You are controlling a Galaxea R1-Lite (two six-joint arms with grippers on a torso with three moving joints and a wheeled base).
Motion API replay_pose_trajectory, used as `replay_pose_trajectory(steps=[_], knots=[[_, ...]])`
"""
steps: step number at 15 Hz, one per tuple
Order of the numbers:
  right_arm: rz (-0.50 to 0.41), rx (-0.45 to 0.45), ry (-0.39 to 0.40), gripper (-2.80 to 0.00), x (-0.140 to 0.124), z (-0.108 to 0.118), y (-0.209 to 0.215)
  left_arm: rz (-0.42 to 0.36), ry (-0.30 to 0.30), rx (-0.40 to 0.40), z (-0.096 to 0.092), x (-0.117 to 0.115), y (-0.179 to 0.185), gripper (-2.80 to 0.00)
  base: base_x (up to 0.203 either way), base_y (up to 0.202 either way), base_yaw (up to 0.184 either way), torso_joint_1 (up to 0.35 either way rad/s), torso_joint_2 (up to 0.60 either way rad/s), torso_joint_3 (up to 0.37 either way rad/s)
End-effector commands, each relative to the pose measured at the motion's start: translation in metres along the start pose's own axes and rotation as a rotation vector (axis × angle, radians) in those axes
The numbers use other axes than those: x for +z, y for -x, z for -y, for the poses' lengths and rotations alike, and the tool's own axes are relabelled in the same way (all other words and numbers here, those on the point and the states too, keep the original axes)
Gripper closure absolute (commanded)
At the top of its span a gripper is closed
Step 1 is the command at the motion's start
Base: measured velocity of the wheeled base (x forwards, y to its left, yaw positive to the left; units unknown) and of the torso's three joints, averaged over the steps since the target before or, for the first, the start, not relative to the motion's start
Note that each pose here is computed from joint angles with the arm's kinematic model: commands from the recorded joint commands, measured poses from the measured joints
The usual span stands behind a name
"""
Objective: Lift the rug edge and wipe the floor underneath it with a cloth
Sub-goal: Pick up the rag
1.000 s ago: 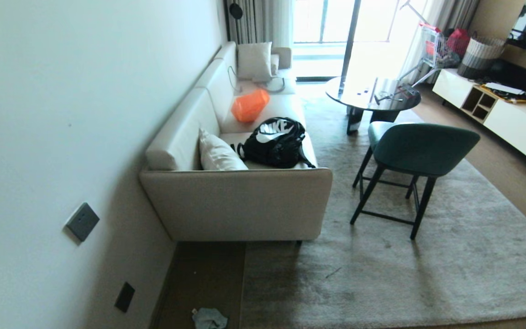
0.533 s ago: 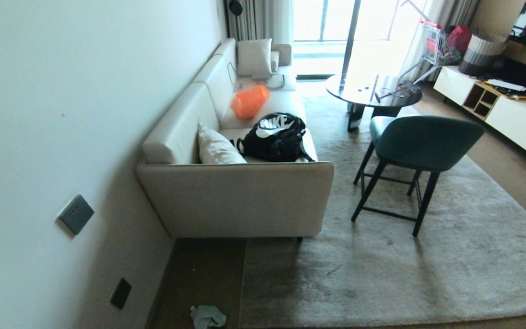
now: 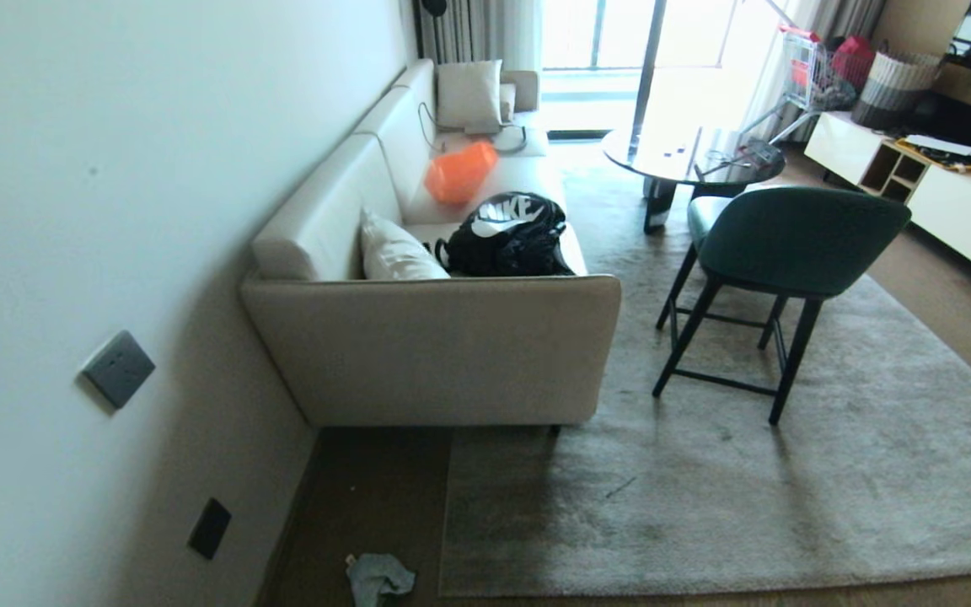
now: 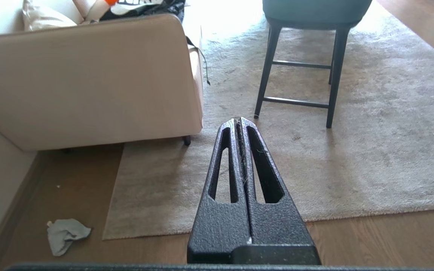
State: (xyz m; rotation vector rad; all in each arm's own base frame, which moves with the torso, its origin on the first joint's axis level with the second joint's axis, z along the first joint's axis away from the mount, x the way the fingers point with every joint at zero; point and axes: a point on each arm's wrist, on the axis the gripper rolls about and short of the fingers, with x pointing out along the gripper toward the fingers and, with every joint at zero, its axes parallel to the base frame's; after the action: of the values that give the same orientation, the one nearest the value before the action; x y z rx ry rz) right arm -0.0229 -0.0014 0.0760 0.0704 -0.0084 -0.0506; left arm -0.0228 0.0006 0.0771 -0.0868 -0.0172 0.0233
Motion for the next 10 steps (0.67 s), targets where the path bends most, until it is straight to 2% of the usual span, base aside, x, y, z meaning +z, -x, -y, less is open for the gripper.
replay_pose_trajectory(steps=[1,10], knots=[[0.000,0.000,0.000,0.00,0.0001,0.0000,-0.0001,0.001,0.001,0.000,0.0000,0.0001,0.0000,0.00,0.000,0.000,0.000,-0.168,0.54,0.358],[0.000,0.000,-0.001,0.00,0.0001,0.0000,-0.0001,0.001,0.001,0.000,0.0000,0.0001,0.0000,0.00,0.000,0.000,0.000,-0.137,0.50,0.366]])
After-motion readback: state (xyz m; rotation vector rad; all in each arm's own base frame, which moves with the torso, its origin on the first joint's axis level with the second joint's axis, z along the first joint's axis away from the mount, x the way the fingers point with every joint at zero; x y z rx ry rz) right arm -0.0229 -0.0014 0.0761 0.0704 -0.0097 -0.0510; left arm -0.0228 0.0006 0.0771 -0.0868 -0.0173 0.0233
